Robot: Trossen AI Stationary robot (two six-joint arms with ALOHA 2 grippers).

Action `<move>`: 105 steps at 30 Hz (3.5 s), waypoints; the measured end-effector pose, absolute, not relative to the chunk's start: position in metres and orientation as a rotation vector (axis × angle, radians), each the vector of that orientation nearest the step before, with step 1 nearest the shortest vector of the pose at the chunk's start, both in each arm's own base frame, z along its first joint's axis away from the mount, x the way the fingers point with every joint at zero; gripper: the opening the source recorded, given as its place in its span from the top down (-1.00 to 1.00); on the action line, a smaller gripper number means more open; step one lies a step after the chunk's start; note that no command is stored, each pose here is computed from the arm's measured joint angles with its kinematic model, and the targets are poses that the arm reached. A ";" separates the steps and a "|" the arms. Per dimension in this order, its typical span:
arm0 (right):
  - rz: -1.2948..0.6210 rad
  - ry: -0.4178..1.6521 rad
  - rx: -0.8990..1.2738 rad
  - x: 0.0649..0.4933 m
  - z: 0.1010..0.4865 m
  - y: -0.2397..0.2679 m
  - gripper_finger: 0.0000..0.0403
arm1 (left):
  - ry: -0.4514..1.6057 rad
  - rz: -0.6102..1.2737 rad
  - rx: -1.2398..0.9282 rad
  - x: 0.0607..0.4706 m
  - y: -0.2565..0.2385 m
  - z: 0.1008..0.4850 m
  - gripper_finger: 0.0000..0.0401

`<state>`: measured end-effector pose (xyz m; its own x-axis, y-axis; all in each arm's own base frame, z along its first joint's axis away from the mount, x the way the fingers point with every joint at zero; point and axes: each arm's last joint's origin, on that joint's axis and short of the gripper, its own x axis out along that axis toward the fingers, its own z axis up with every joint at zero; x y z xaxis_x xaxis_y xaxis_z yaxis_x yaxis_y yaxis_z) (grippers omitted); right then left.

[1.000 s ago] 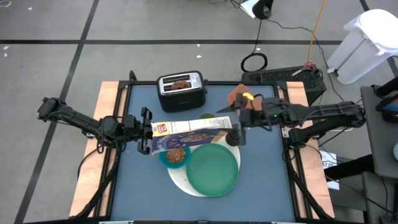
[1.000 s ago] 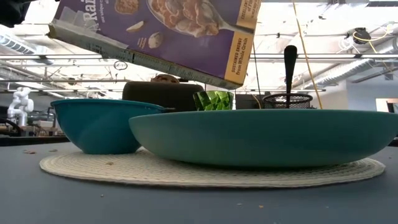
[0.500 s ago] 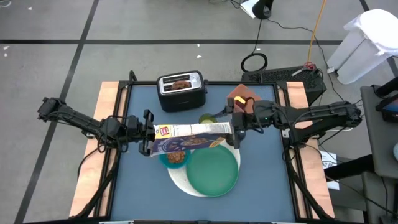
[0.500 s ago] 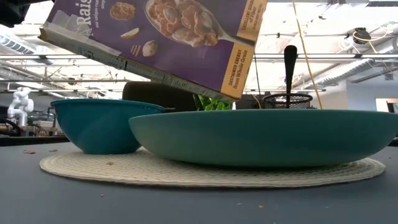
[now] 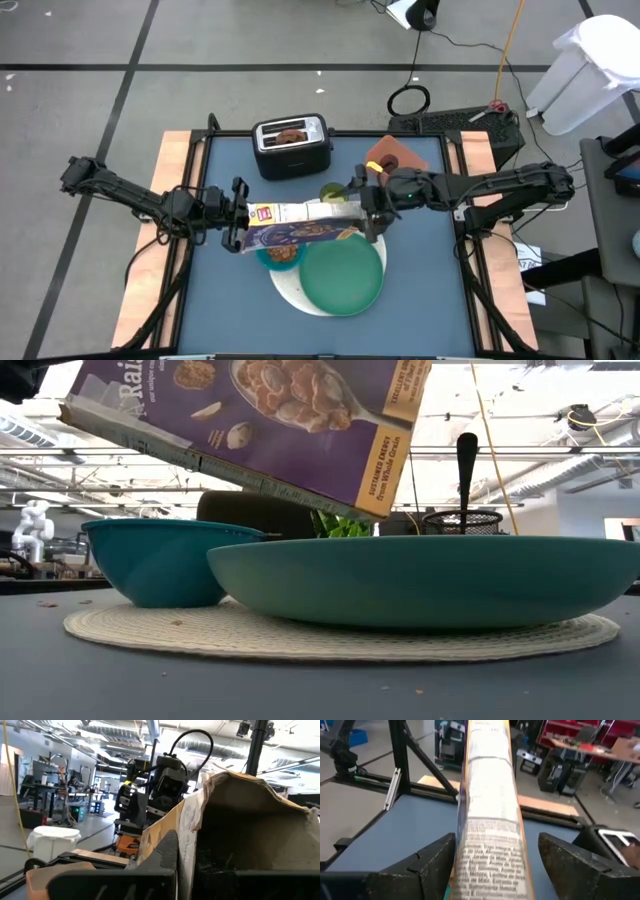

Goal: Arrange a breakfast setting
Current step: Pour the cereal from the purple cereal box into the blue bowl

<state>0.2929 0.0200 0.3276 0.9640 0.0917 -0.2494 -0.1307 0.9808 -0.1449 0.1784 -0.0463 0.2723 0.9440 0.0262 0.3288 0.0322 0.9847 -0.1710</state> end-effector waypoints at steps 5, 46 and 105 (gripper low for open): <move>0.109 0.283 -0.110 0.292 0.324 0.020 -0.38 | -0.337 -0.003 -0.176 0.178 -0.046 0.272 0.99; 0.106 0.284 -0.096 0.284 0.329 0.019 0.73 | -0.371 0.011 -0.131 0.177 -0.046 0.276 0.45; 0.087 -0.776 0.033 0.156 0.284 0.011 1.00 | -0.431 0.065 -0.051 0.165 -0.041 0.287 0.31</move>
